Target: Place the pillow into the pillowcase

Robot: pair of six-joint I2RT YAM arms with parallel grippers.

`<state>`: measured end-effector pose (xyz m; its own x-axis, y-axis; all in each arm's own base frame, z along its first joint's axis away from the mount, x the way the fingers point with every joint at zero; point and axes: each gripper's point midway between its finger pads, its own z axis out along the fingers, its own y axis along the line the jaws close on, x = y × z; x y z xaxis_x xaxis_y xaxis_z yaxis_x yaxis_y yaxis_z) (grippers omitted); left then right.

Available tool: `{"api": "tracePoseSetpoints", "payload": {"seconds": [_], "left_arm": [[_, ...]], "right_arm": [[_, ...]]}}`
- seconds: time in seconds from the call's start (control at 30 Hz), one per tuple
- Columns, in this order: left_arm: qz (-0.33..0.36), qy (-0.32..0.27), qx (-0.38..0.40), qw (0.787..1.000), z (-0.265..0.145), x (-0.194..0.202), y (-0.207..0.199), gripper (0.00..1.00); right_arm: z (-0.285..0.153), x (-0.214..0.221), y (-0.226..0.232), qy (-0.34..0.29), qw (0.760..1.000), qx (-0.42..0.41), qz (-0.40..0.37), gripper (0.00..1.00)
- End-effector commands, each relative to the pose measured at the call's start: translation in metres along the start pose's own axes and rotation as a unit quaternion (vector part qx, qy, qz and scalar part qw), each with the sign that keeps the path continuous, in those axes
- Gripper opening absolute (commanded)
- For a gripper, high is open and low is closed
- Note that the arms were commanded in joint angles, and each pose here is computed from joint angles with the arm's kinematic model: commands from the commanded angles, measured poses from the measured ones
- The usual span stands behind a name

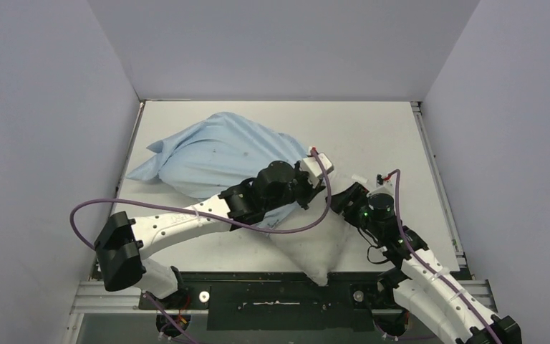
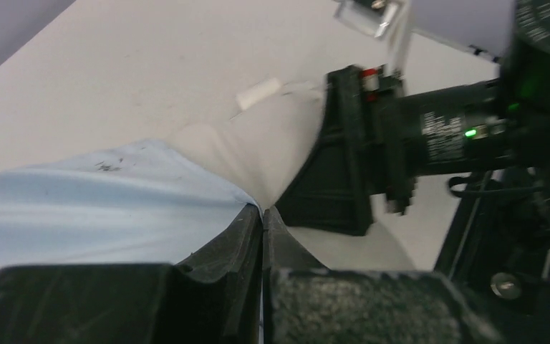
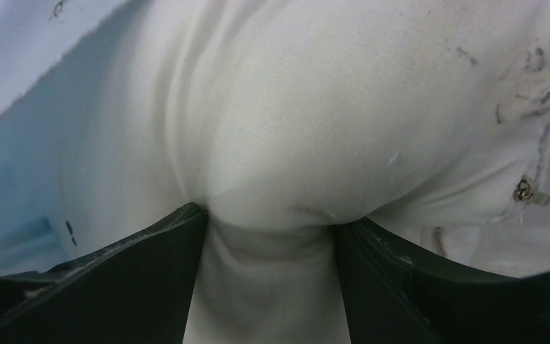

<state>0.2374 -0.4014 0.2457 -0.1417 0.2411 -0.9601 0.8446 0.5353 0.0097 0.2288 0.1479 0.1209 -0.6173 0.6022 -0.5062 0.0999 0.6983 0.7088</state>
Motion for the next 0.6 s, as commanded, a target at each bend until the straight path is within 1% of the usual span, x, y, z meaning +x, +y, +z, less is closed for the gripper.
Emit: {"api": "tracePoseSetpoints", "payload": {"seconds": [0.0,0.03,0.13,0.23,0.3,0.33,0.47,0.5,0.57], "left_arm": [[-0.074,-0.059,0.078,0.992,0.009,-0.051,-0.065,0.00],[-0.085,-0.052,0.080,0.992,0.009,-0.043,-0.069,0.00],[-0.098,-0.042,0.053,0.993,0.012,-0.018,-0.061,0.00],[-0.078,-0.022,0.007,0.997,0.014,-0.004,-0.043,0.00],[-0.065,-0.016,-0.021,0.998,0.013,-0.002,-0.032,0.00],[-0.062,-0.014,-0.030,0.998,0.013,-0.001,-0.029,0.00],[-0.061,-0.002,-0.080,0.995,0.010,0.004,-0.012,0.21],[-0.055,0.002,-0.087,0.995,0.009,0.005,-0.009,0.29],[-0.051,0.010,-0.104,0.993,0.009,0.006,-0.005,0.42]], "right_arm": [[0.003,-0.025,0.063,-0.038,0.990,-0.131,0.039,0.62],[0.008,-0.025,0.062,-0.037,0.990,-0.128,0.045,0.61],[0.017,-0.023,0.065,-0.030,0.989,-0.137,0.053,0.58],[0.023,-0.019,0.062,-0.020,0.991,-0.126,0.038,0.58],[0.023,-0.021,0.057,-0.023,0.994,-0.107,0.018,0.61],[0.023,-0.025,0.052,-0.031,0.995,-0.092,0.008,0.65],[0.012,-0.052,0.029,-0.092,0.995,-0.013,-0.030,0.83],[0.007,-0.059,0.025,-0.107,0.994,0.005,-0.037,0.88],[-0.002,-0.072,0.017,-0.128,0.990,0.036,-0.050,0.94]]}}
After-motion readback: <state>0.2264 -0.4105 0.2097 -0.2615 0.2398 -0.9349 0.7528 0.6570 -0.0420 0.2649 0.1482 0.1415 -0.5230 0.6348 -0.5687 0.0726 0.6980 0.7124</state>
